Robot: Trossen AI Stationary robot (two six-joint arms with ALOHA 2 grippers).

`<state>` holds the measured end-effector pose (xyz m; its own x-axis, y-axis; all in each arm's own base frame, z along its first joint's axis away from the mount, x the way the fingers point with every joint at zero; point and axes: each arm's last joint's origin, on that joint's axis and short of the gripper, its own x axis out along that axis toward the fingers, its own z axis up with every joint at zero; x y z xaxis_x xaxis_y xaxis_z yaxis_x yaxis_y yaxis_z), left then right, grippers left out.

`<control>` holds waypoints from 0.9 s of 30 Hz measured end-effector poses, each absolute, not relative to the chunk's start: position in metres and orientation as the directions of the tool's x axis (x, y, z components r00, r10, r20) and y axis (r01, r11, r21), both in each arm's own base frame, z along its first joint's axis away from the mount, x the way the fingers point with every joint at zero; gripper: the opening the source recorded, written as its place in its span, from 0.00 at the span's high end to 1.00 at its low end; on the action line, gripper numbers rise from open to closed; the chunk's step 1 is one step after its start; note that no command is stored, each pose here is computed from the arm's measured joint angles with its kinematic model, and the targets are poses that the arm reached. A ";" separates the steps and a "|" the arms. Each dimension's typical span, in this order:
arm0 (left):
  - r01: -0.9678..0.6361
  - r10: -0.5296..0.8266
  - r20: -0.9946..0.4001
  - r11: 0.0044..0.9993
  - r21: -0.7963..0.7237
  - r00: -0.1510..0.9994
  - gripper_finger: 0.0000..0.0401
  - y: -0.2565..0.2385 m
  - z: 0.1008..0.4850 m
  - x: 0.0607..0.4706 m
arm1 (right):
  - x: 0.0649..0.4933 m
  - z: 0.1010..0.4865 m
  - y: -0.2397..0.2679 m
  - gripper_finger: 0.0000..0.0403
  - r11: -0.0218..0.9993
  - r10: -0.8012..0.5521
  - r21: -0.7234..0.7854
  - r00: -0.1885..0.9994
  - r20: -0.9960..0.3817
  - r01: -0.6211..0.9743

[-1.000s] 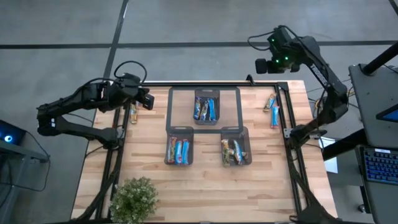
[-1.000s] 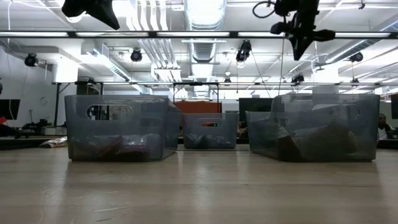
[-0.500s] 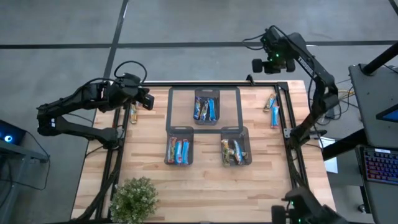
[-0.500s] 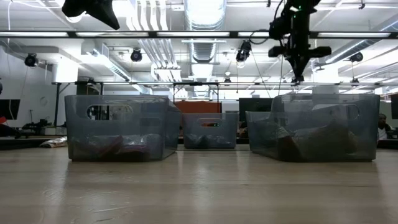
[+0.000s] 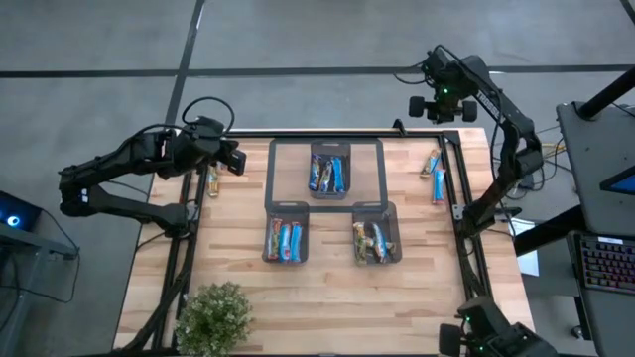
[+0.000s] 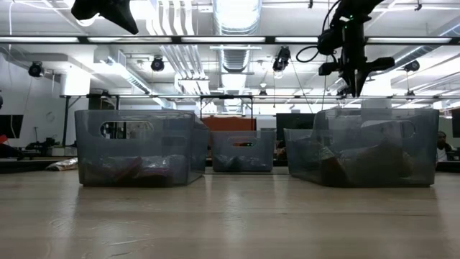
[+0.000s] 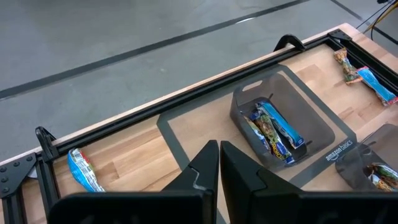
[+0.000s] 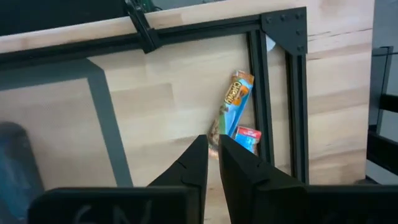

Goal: Pick and place Granola Bars by type
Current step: Put the orange granola bar into the bottom right black bin

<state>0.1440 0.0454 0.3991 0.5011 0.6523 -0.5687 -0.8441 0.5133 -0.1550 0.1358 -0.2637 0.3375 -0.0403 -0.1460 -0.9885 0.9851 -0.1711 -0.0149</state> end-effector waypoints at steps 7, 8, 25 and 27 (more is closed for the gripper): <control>-0.844 0.652 -0.569 0.513 -0.155 0.501 1.00 0.045 0.399 0.144 | 0.137 0.337 -0.243 0.92 -0.130 -0.139 -0.012 -0.031 -0.990 0.991; -0.844 0.652 -0.569 0.514 -0.155 0.501 1.00 0.045 0.399 0.144 | 0.137 0.336 -0.240 0.92 -0.123 -0.136 -0.014 -0.031 -0.990 0.992; -0.837 0.648 -0.571 0.529 -0.139 0.504 1.00 0.045 0.399 0.144 | 0.110 0.313 -0.154 0.92 -0.197 -0.139 0.010 -0.017 -0.990 0.980; -0.837 0.648 -0.571 0.529 -0.139 0.504 1.00 0.045 0.399 0.144 | 0.101 0.309 -0.142 0.92 -0.214 -0.144 0.018 -0.013 -0.989 0.977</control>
<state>0.1441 0.0452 0.3991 0.5042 0.6481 -0.5707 -0.8372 0.5289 -0.1390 0.1009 -0.1416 0.3086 -0.0133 -0.1444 -0.9894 0.9767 -0.2141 0.0181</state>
